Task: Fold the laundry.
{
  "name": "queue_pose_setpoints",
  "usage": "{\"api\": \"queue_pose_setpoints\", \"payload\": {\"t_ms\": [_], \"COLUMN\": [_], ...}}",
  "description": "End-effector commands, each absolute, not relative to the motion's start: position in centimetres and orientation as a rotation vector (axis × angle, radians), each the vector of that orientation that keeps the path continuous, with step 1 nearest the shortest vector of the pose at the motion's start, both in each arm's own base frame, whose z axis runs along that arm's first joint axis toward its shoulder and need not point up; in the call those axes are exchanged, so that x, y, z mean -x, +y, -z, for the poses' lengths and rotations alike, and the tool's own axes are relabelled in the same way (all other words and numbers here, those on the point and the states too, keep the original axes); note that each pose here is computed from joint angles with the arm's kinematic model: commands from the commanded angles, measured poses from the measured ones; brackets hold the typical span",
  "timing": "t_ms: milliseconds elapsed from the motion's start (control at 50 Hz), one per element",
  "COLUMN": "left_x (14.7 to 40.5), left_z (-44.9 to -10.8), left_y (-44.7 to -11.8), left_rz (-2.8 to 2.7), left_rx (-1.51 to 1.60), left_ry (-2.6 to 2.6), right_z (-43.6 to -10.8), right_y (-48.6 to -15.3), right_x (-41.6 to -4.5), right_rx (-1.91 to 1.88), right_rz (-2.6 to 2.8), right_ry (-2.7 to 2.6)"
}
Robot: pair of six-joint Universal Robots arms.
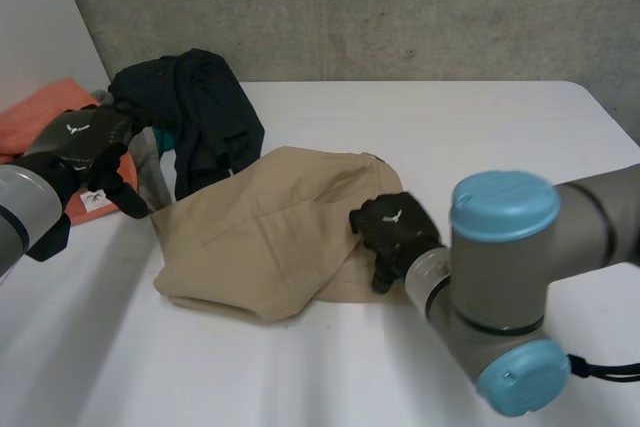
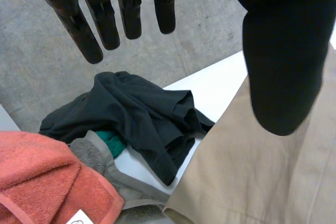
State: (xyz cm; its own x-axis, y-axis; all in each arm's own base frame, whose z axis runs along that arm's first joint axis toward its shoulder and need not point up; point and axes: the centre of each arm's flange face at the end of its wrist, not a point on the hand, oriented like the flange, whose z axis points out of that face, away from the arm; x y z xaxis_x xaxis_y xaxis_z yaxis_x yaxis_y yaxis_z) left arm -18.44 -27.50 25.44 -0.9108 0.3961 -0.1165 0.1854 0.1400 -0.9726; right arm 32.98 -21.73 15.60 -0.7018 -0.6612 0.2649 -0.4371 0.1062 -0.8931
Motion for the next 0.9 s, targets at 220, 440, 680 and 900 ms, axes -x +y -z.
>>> {"api": "queue_pose_setpoints", "payload": {"t_ms": [220, 440, 680, 900], "left_x": [20.1, 22.9, 24.3, 23.9], "left_z": [-25.3, -18.4, -15.3, -23.6], "left_y": [-28.0, -29.7, -31.2, -30.0], "left_rz": [-1.638, -1.544, -1.527, -1.813], "left_rx": [0.445, 0.533, 0.616, 0.596], "left_ry": [-2.297, -2.53, -2.583, -2.426], "right_z": [-23.6, -17.0, -13.6, -21.7], "right_y": [-32.0, -37.3, -38.1, -36.7], "right_x": [-32.2, -34.3, -34.8, -32.4], "right_rx": [0.914, 0.977, 0.927, 0.91], "right_rz": [1.914, 1.633, 1.611, 1.708], "right_ry": [1.962, 1.974, 2.028, 1.968]}}
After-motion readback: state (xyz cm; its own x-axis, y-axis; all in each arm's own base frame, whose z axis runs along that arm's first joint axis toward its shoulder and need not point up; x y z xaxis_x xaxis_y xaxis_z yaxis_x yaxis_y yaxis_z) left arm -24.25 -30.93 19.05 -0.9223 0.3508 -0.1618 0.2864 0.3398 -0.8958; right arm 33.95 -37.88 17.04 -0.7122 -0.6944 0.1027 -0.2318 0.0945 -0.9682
